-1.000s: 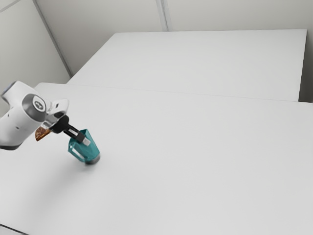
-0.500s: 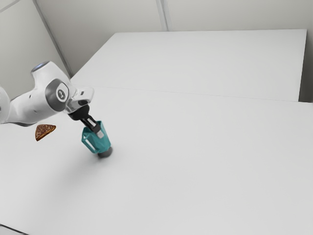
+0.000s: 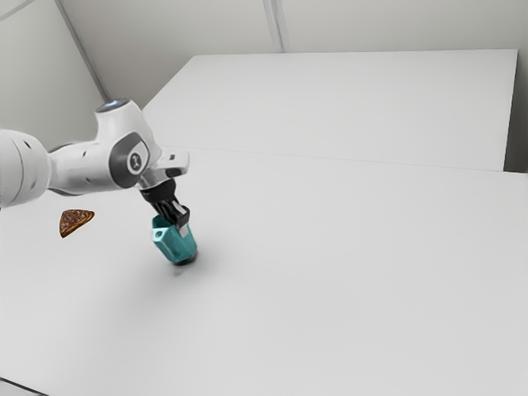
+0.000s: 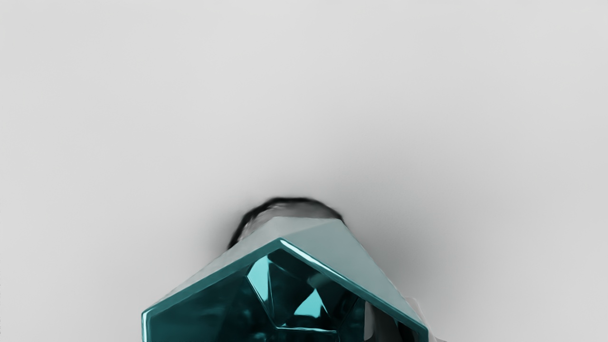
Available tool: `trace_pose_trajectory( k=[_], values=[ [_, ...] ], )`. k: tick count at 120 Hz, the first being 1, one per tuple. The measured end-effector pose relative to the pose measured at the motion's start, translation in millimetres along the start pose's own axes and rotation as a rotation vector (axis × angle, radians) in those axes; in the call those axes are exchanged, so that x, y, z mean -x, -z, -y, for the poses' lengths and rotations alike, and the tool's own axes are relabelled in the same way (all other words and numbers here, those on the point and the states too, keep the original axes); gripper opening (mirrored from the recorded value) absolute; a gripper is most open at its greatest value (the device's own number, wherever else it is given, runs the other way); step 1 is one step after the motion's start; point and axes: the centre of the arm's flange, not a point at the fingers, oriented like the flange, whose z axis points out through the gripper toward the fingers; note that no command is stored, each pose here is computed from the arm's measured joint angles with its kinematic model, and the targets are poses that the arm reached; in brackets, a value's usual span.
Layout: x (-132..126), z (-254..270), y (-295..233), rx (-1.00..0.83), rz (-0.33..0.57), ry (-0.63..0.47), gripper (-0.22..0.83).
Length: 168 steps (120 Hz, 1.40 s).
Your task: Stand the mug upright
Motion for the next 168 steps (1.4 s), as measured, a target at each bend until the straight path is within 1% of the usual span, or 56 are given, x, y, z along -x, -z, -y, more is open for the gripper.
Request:
trace_pose_trajectory(
  k=[21, 39, 64, 69, 76, 88, 94, 101, 109, 128, 149, 161, 168],
  values=[
    [-18, -18, -2, -0.033, -0.062, 0.03, -0.17],
    [-22, -20, -4, -0.043, -0.088, 0.078, -0.17],
    [-25, -21, -6, -0.047, -0.103, 0.127, -0.16],
    [-25, -21, -6, -0.046, -0.104, 0.135, -0.11],
    [-26, -22, -6, -0.045, -0.105, 0.146, -0.02],
    [-26, -22, -4, -0.041, -0.11, 0.162, 0.2],
    [-26, -23, -1, -0.039, -0.115, 0.17, 0.28],
    [-25, -23, 5, -0.038, -0.126, 0.178, 0.36],
    [-25, -24, 14, -0.036, -0.143, 0.185, 0.43],
    [-25, -30, 37, -0.031, -0.177, 0.19, 0.53],
    [-62, -49, 96, -0.038, -0.194, 0.124, 0.58],
    [-76, -60, 147, -0.037, -0.208, 0.091, 0.59],
    [-77, -61, 171, -0.035, -0.197, 0.083, 0.6]
  ],
)
